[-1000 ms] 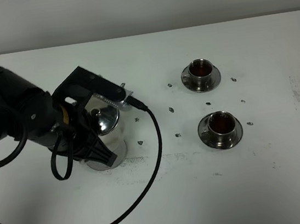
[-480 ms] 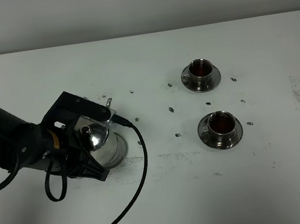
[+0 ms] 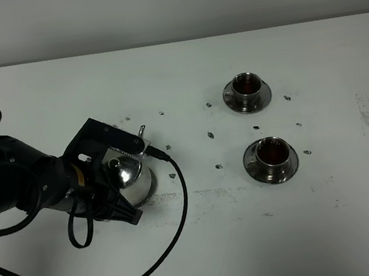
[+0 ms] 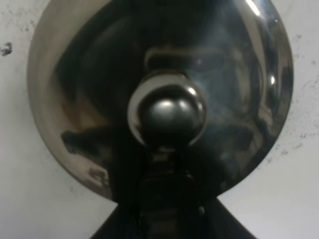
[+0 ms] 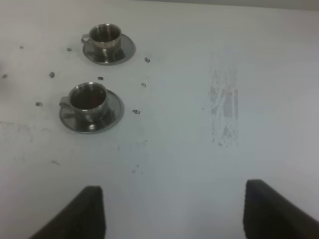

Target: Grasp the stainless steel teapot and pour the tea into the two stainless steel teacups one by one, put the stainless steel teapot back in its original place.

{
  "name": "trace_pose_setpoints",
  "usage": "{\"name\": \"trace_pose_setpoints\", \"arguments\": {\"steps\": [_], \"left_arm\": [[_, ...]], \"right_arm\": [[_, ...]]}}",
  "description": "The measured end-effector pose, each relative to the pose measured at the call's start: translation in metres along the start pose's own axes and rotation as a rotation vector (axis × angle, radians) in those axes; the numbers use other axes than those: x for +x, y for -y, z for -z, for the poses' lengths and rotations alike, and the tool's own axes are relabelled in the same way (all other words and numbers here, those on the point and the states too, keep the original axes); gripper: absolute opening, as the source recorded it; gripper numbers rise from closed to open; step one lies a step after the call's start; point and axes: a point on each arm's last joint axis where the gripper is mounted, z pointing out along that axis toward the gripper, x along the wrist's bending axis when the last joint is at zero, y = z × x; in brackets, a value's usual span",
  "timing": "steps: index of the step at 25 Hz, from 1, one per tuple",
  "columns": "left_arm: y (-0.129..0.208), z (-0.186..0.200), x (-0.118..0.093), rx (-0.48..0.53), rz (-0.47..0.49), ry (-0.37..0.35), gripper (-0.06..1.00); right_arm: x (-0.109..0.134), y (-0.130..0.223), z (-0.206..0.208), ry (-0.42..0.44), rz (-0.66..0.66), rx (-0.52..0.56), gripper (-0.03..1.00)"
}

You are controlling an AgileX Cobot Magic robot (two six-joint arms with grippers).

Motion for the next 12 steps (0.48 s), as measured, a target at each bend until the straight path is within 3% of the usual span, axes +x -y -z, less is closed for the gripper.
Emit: {"name": "trace_pose_setpoints", "arguments": {"steps": [12], "left_arm": [[-0.0019, -0.0028, -0.0004, -0.022, -0.001, 0.003, 0.2]], "right_arm": [[0.0, 0.0, 0.0, 0.0, 0.001, 0.0, 0.59]]}}
